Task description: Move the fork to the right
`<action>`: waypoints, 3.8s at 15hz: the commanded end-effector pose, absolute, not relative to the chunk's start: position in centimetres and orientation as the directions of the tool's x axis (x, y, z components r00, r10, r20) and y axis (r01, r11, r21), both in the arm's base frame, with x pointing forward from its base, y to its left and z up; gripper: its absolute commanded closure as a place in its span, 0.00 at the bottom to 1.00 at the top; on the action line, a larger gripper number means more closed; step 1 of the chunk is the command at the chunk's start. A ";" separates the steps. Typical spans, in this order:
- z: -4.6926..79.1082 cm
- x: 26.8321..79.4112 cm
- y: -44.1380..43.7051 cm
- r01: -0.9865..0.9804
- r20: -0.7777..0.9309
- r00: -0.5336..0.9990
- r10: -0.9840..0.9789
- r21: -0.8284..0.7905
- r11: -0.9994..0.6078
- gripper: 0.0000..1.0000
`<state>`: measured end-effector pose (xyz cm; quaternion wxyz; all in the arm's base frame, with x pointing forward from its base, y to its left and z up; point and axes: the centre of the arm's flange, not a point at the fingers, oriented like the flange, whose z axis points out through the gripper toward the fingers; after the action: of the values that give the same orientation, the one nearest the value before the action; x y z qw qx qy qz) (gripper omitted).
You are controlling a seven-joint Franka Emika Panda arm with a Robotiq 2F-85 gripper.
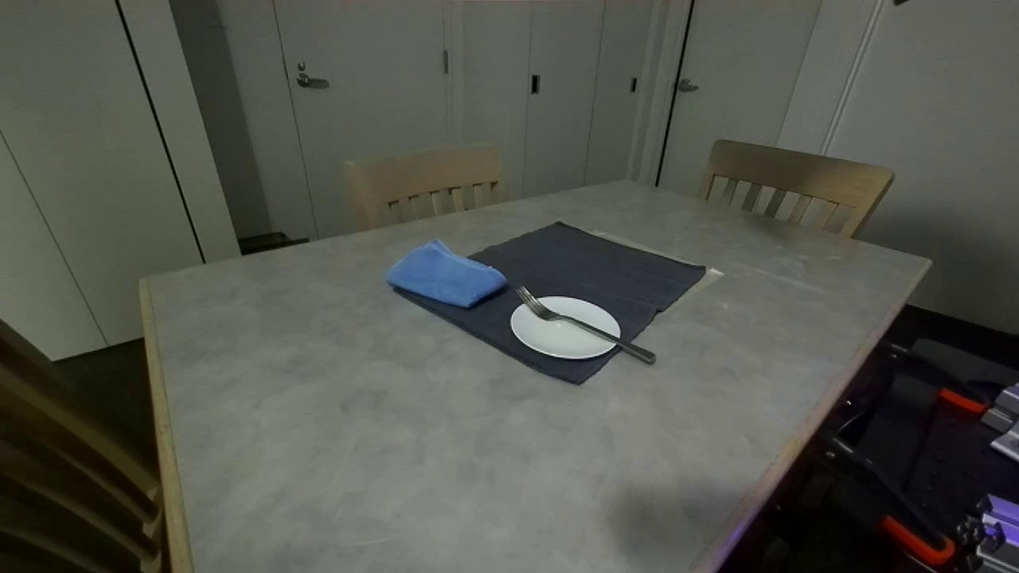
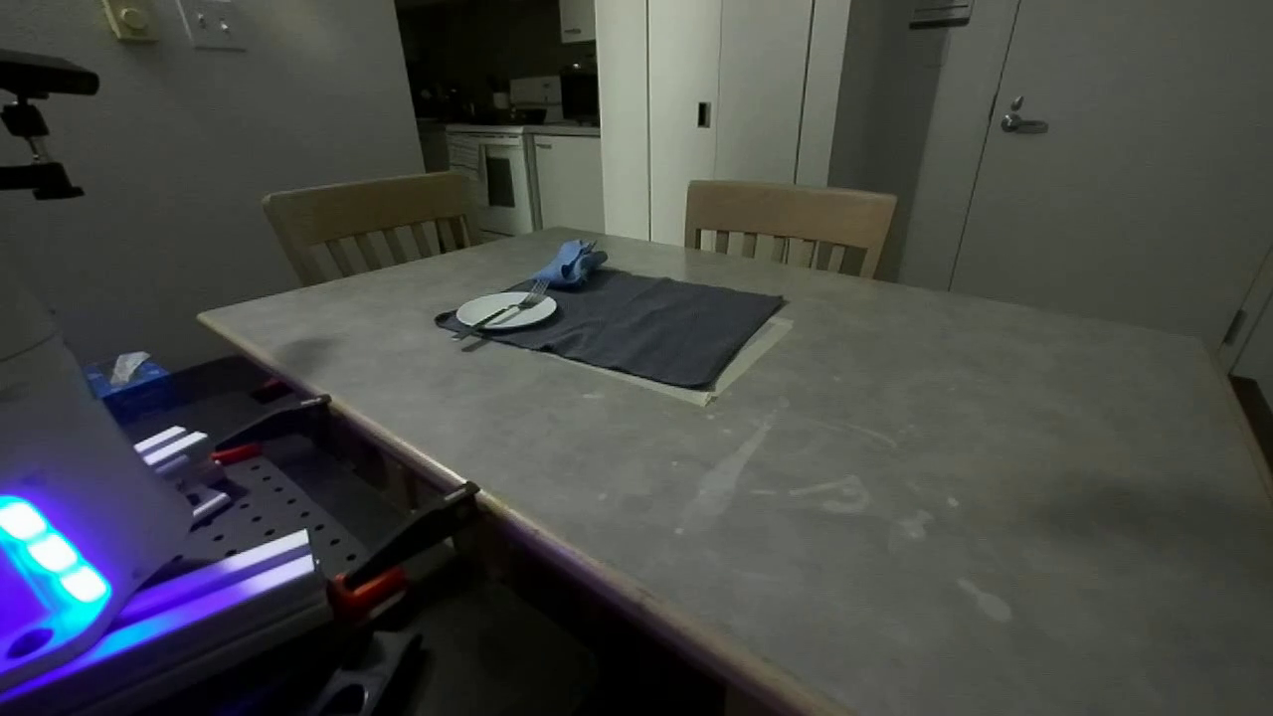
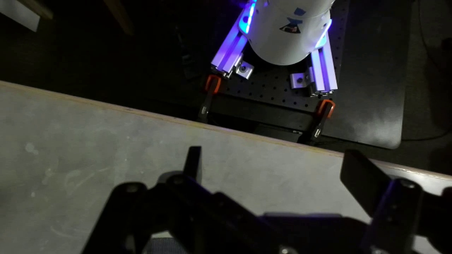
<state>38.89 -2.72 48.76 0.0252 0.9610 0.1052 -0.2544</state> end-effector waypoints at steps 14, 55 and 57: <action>45.7 41.9 6.0 0.369 -0.222 0.908 0.356 0.021 -0.929 0.00; 30.3 49.7 9.6 0.275 -0.192 0.936 0.296 -0.128 -0.953 0.00; 29.0 49.3 10.0 0.284 -0.169 0.935 0.311 -0.166 -0.944 0.00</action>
<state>49.80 9.65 31.43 -0.0436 0.9829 0.1424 -0.1084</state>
